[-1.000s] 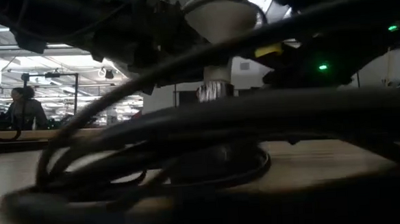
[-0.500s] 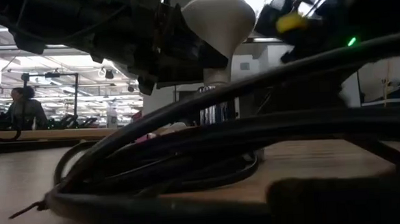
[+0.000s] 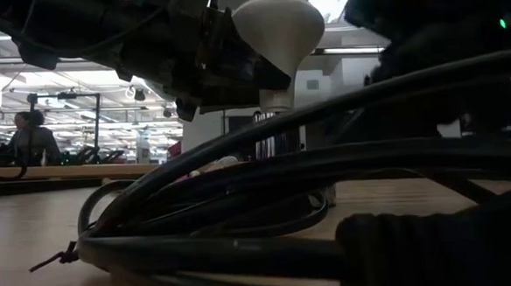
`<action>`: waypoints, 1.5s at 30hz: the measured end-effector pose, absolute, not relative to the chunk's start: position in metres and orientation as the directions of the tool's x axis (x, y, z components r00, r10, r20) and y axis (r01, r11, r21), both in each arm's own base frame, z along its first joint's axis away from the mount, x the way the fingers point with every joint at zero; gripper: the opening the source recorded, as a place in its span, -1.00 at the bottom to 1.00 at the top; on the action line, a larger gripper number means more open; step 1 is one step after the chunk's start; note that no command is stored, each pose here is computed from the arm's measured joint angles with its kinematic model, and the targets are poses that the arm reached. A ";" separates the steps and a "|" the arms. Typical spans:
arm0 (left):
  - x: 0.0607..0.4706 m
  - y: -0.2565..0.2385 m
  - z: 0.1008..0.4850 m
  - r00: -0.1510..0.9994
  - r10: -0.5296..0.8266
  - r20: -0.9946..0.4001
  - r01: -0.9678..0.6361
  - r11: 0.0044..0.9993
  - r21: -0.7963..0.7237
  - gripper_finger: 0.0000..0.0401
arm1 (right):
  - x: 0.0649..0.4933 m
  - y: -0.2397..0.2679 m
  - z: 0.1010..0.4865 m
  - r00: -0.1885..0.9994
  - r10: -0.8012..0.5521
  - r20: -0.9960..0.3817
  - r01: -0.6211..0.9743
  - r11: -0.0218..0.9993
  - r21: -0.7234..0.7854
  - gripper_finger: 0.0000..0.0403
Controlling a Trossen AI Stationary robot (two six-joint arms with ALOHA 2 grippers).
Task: Screw lightbulb
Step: Insert the white lightbulb into the silver lamp
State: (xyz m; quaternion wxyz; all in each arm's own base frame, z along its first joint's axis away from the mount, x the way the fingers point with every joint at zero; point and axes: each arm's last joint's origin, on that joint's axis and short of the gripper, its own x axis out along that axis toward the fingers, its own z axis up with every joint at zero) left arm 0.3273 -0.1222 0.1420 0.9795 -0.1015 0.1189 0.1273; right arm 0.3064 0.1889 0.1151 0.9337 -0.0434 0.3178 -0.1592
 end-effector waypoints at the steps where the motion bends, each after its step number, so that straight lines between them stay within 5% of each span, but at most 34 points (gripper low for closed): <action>1: 0.327 -0.122 0.142 0.939 0.225 -0.259 -0.274 0.947 -0.169 -0.21 | 0.307 0.189 0.112 0.743 -0.327 -0.583 0.272 0.945 -0.184 -0.31; 45: 0.327 -0.122 0.141 0.933 0.244 -0.265 -0.291 0.945 -0.153 -0.21 | 0.316 0.148 0.105 0.631 -0.545 -0.553 0.399 0.838 -0.372 -0.31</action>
